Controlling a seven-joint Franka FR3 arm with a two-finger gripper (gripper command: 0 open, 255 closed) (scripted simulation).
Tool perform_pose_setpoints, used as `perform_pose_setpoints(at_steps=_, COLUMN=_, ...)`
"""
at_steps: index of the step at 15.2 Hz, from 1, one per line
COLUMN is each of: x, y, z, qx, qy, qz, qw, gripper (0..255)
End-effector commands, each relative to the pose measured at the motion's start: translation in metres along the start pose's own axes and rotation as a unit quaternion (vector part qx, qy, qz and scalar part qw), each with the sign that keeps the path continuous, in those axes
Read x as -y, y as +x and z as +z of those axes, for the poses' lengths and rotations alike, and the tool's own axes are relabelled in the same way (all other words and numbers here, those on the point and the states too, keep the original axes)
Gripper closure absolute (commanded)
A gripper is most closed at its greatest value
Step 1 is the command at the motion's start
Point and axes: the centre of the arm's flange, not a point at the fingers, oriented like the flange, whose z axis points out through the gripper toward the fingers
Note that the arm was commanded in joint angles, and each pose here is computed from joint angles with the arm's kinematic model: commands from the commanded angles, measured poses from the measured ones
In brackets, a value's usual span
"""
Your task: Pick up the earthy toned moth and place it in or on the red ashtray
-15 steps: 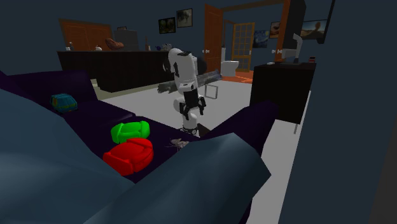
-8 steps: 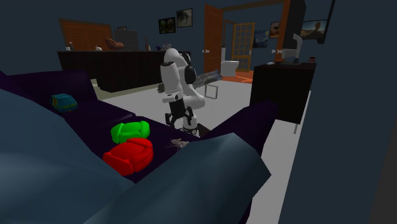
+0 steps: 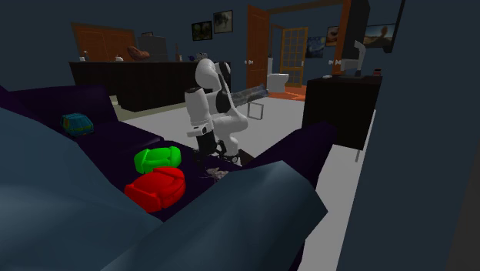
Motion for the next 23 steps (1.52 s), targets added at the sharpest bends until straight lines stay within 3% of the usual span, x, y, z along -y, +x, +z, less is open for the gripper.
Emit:
perform_pose_setpoints(at_steps=1, x=0.000, y=0.000, z=0.011, qx=0.000, qy=0.000, qz=0.000, qw=1.0000, gripper=0)
perform_pose_setpoints(at_steps=10, x=0.000, y=0.000, z=0.019, qx=0.000, qy=0.000, qz=0.000, qw=1.0000, gripper=0)
perform_pose_setpoints(at_steps=11, x=0.000, y=0.000, z=0.019, qx=0.000, qy=0.000, qz=0.000, qw=1.0000, gripper=255)
perform_pose_setpoints(at_steps=20, x=0.000, y=0.000, z=0.019, qx=0.000, qy=0.000, qz=0.000, qw=1.0000, gripper=255)
perform_pose_setpoints(at_steps=23, x=0.001, y=0.003, z=0.004, qx=0.000, qy=0.000, qz=0.000, qw=1.0000, gripper=255)
